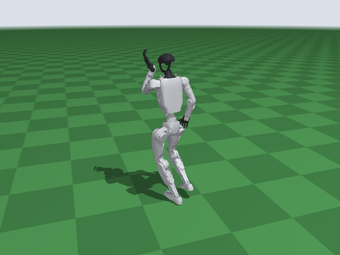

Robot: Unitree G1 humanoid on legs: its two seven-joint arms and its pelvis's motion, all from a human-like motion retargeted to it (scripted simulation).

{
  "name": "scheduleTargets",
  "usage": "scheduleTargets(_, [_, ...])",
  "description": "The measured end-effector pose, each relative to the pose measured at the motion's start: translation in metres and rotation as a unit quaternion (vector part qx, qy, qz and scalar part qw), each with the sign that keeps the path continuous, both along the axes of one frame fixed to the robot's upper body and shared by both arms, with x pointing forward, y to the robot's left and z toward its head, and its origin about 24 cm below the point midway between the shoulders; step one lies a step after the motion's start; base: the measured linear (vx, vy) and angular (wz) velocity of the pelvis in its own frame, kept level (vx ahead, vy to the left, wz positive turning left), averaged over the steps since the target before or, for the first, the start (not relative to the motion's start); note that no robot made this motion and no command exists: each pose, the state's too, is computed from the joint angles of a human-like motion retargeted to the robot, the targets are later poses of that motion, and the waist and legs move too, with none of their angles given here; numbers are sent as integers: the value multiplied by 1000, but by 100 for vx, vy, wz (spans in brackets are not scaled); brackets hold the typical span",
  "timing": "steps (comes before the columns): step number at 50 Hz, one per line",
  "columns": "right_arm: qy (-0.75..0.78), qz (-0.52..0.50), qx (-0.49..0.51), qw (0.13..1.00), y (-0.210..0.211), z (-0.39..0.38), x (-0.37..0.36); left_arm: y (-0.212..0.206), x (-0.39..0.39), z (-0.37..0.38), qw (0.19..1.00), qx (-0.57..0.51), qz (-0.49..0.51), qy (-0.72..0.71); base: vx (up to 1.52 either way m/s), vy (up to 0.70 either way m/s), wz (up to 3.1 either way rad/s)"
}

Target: Walk

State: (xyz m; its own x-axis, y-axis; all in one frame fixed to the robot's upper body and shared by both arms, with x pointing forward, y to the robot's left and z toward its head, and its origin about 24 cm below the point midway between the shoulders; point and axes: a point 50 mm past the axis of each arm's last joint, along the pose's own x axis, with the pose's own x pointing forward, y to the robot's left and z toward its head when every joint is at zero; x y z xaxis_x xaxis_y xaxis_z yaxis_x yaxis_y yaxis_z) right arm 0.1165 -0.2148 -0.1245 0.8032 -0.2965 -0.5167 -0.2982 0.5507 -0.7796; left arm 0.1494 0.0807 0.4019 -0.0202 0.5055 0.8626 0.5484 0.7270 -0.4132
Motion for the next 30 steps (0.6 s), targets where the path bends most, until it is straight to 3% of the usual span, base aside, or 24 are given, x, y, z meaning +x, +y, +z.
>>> scheduleTargets(13, [20,-34,14,999,5,-7,-7,7,7,-24,999,25,-22,14,46,1,-3])
scheduleTargets(30, [23,-43,-58,997,-20,-5,-15,4,13,-18,995,87,-27,42,48,-5,15])
